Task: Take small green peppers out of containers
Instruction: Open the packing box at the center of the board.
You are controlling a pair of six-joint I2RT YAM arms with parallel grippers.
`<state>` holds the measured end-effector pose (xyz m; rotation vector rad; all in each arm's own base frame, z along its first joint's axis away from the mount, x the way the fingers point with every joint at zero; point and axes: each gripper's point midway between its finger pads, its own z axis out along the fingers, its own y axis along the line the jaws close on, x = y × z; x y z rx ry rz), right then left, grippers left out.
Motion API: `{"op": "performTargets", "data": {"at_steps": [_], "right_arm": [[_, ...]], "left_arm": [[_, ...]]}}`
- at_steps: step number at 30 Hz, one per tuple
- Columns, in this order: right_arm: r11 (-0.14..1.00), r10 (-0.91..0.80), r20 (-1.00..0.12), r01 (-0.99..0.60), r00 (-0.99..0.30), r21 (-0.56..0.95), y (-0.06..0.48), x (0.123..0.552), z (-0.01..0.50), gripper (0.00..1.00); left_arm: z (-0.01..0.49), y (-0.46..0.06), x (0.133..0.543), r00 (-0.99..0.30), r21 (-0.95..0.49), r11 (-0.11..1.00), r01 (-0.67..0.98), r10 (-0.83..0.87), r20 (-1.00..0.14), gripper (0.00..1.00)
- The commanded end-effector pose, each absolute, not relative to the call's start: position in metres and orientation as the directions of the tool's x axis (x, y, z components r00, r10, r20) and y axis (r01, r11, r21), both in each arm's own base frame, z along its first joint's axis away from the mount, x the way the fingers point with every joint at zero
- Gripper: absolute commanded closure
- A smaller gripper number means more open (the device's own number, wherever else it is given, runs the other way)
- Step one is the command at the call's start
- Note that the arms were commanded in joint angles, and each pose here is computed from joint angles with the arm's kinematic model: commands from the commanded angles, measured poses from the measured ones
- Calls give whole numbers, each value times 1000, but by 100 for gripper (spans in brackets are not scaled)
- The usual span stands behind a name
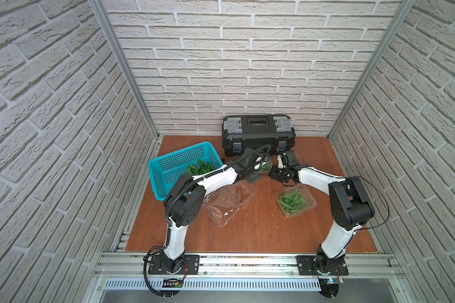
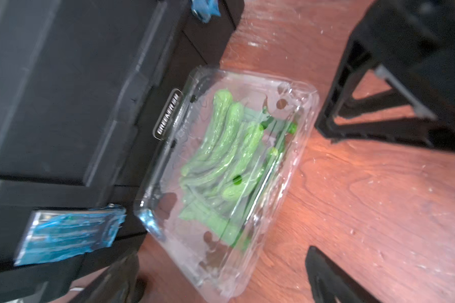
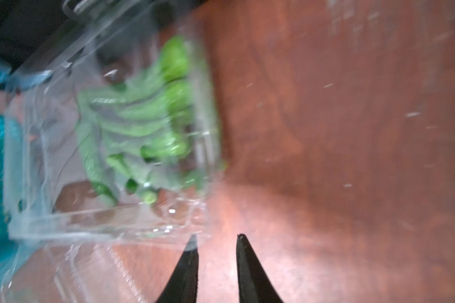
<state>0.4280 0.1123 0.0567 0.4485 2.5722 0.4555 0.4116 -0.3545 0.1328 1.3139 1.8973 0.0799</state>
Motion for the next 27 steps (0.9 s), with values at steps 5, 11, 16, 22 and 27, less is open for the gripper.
{"op": "performTargets", "data": {"at_steps": [5,11,16,22,27], "right_arm": [[873,422,-433,230,-796,430,106,438,75,73],[860,400,-411,180,-819,477,120,434,74,74],[860,369,-404,143,-837,491,129,431,74,74],[849,360,-396,120,-845,514,137,429,77,74],[850,327,-396,84,-858,520,143,423,80,74]], "left_arm": [[132,-360,413,-80,508,408,759,832,-549,2],[131,-358,425,-77,529,429,732,824,-562,2],[124,-359,428,-71,534,414,737,833,-548,2],[122,-360,440,-70,557,426,713,834,-548,2],[128,-362,449,-62,583,443,681,828,-557,2]]}}
